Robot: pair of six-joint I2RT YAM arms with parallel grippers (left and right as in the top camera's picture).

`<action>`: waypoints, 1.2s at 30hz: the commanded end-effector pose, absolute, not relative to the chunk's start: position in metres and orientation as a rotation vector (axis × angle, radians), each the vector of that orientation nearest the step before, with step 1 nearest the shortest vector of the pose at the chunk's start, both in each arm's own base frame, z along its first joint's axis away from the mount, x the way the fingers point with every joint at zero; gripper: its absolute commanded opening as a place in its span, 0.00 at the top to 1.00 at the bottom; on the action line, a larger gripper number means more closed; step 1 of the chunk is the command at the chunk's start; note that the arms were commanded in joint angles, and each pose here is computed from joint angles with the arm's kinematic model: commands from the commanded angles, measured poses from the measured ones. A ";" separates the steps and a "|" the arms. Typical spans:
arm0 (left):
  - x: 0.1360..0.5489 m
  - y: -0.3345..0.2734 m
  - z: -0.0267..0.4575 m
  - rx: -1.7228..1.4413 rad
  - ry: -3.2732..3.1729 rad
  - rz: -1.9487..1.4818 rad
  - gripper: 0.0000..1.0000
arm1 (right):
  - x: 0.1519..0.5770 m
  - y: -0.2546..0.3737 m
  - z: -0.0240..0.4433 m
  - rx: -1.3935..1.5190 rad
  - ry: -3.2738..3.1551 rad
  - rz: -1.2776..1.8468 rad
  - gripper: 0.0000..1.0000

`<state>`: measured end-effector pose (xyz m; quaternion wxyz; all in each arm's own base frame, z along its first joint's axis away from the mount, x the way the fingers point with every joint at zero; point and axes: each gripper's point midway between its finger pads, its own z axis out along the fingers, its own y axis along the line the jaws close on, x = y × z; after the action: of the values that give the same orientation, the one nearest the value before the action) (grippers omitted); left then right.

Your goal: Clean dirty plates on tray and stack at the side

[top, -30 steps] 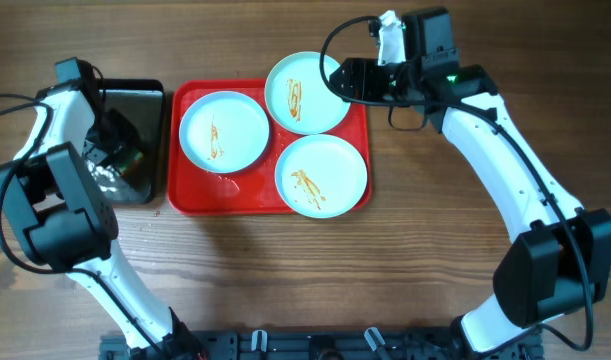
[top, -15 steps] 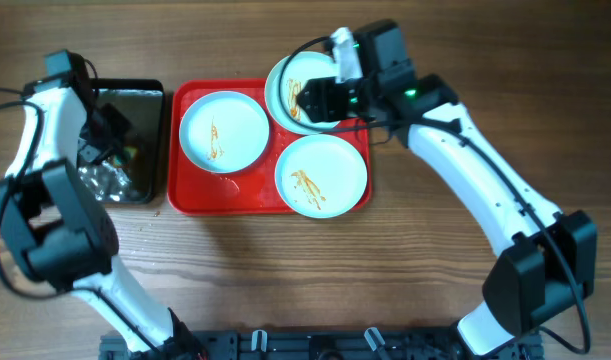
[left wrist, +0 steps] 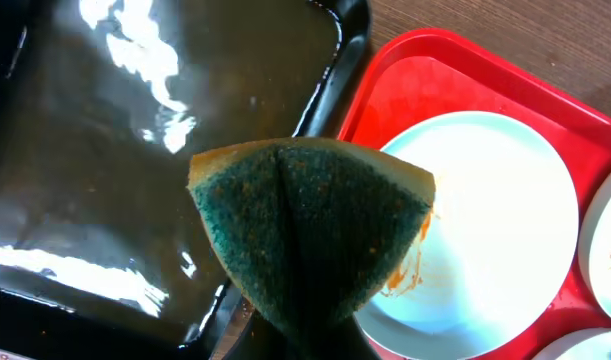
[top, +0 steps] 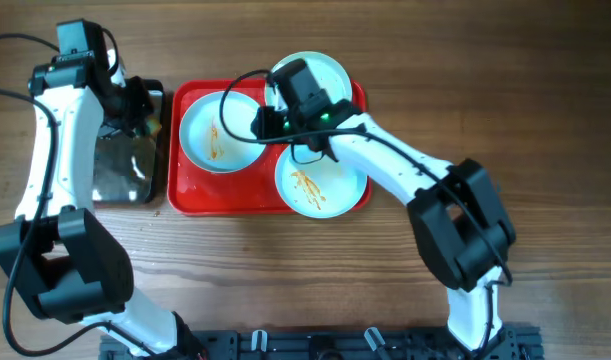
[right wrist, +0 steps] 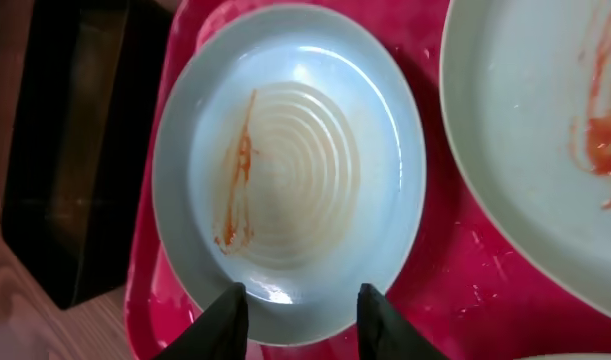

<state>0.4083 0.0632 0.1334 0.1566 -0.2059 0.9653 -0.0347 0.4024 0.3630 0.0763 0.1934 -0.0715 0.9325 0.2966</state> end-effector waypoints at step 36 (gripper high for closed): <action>0.403 -0.037 -0.025 -0.365 3.170 -0.218 0.96 | 0.402 0.361 -0.021 0.097 2.792 0.776 0.95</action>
<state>0.4296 -0.0112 0.0063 0.0465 -0.1179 0.9911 -0.0415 0.4094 0.3670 0.0045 0.1447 0.0255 0.9485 0.2808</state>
